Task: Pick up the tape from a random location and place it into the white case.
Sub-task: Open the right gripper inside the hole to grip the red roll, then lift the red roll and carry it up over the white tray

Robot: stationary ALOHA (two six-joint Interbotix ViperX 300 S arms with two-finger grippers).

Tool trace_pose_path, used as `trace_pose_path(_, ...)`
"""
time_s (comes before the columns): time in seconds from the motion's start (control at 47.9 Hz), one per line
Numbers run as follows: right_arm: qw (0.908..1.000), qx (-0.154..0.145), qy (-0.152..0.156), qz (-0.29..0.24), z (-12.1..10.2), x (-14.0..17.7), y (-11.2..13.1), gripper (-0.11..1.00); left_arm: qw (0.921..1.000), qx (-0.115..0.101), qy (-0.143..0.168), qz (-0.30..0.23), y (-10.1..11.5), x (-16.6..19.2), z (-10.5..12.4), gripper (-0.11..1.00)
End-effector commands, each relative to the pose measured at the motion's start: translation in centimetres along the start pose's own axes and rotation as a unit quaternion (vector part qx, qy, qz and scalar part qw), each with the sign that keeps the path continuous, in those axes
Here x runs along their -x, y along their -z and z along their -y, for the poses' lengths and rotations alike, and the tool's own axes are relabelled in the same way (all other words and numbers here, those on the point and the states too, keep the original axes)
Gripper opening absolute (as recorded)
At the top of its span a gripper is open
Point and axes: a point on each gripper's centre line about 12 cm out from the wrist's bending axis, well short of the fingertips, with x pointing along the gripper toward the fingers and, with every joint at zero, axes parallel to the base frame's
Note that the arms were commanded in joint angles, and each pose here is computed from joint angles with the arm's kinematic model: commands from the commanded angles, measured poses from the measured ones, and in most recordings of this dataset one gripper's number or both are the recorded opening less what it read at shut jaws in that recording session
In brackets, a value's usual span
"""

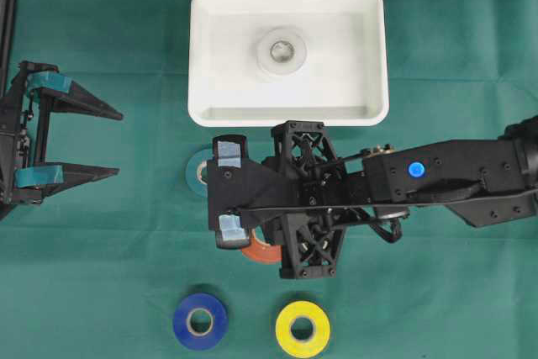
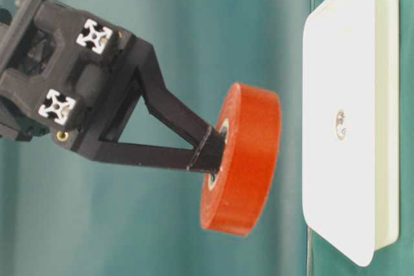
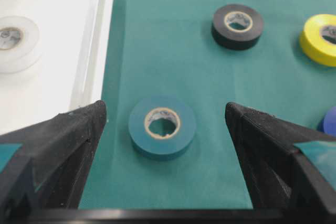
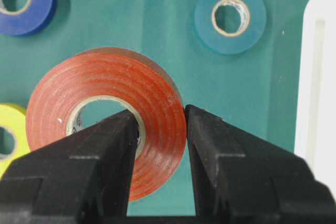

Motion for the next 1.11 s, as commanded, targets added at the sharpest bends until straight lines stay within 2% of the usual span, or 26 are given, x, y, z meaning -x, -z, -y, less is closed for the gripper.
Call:
trace_pose_path(0.0, 0.9995, -0.003, -0.008, 0.031, -0.1, 2.3, -1.1, 0.31, 1.0, 0.001, 0.001, 0.006, -0.5, 0.0, 0.0, 0.96)
trace_pose_path(0.772, 0.9995, -0.002, -0.004, 0.032, 0.1, 2.3, -1.1, 0.31, 1.0, 0.001, 0.001, 0.002, -0.3, 0.0, 0.0, 0.96)
trace_pose_path(0.918, 0.9993, 0.002, 0.012, 0.035, 1.0, 2.2, -1.2, 0.31, 1.0, 0.001, 0.001, 0.002, -0.3, -0.1, 0.0, 0.96)
trace_pose_path(1.085, 0.9986, -0.009, 0.036, 0.038, 3.3, 1.9, -1.7, 0.31, 1.0, 0.001, 0.001, 0.002, -0.3, -0.1, 0.0, 0.96)
